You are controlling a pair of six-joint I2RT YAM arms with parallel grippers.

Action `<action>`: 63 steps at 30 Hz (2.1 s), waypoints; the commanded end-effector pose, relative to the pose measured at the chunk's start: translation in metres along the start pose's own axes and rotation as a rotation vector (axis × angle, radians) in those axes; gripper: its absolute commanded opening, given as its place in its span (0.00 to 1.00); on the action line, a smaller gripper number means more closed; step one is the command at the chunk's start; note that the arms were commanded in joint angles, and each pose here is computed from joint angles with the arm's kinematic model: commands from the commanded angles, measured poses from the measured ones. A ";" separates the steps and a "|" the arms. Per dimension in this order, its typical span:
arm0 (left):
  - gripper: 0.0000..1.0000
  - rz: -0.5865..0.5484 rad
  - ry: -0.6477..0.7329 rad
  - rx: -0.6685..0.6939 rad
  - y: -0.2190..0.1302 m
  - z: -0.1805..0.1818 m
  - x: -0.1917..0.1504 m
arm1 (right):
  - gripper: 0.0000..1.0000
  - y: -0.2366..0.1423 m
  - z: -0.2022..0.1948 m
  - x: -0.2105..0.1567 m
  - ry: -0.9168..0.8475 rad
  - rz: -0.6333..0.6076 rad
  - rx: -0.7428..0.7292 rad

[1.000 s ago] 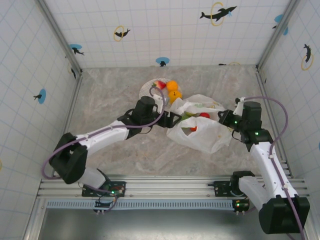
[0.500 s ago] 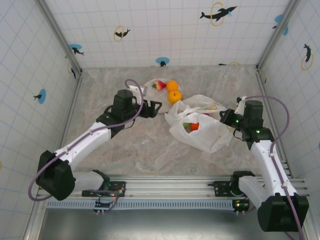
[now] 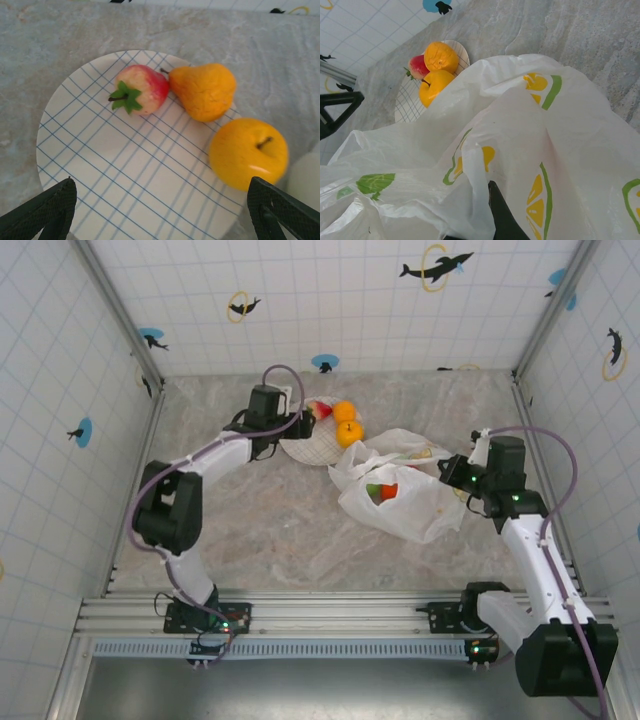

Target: Place the fruits into the plastic bag

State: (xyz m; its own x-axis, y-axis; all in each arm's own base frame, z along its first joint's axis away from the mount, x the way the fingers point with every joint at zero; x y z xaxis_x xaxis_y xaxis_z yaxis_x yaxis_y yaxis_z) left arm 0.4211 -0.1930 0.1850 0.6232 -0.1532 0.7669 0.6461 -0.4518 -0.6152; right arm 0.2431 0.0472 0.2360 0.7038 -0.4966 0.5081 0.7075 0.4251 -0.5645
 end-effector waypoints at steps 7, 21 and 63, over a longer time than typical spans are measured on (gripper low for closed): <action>0.89 0.042 -0.094 -0.078 0.064 0.023 0.017 | 0.00 0.000 0.006 0.011 -0.027 -0.016 0.010; 0.89 0.091 -0.187 -0.115 0.138 0.039 0.014 | 0.00 0.002 0.004 0.012 -0.023 -0.017 -0.004; 0.44 -0.021 -0.258 -0.196 -0.085 -0.014 -0.045 | 0.00 -0.011 0.010 0.006 0.005 -0.044 0.044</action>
State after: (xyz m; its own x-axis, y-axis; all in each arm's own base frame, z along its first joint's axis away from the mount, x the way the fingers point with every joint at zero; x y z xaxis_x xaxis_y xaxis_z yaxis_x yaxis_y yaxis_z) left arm 0.3639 -0.1642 0.2179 0.6807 0.0759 0.7286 0.6158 -0.5980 -0.5130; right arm 0.2402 0.0469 0.2412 0.6905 -0.5113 0.5116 0.7206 0.4255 -0.5474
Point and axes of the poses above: each hand's point on the last joint's axis, 136 mm out from that joint toward the fingers, its own y axis out along the fingers, its own z axis along the line the jaws close on, x = y × z, the point moved 8 cm from there along -y, back along the fingers, and after that the axes turned 9 degrees about y, right-handed, at the moved point
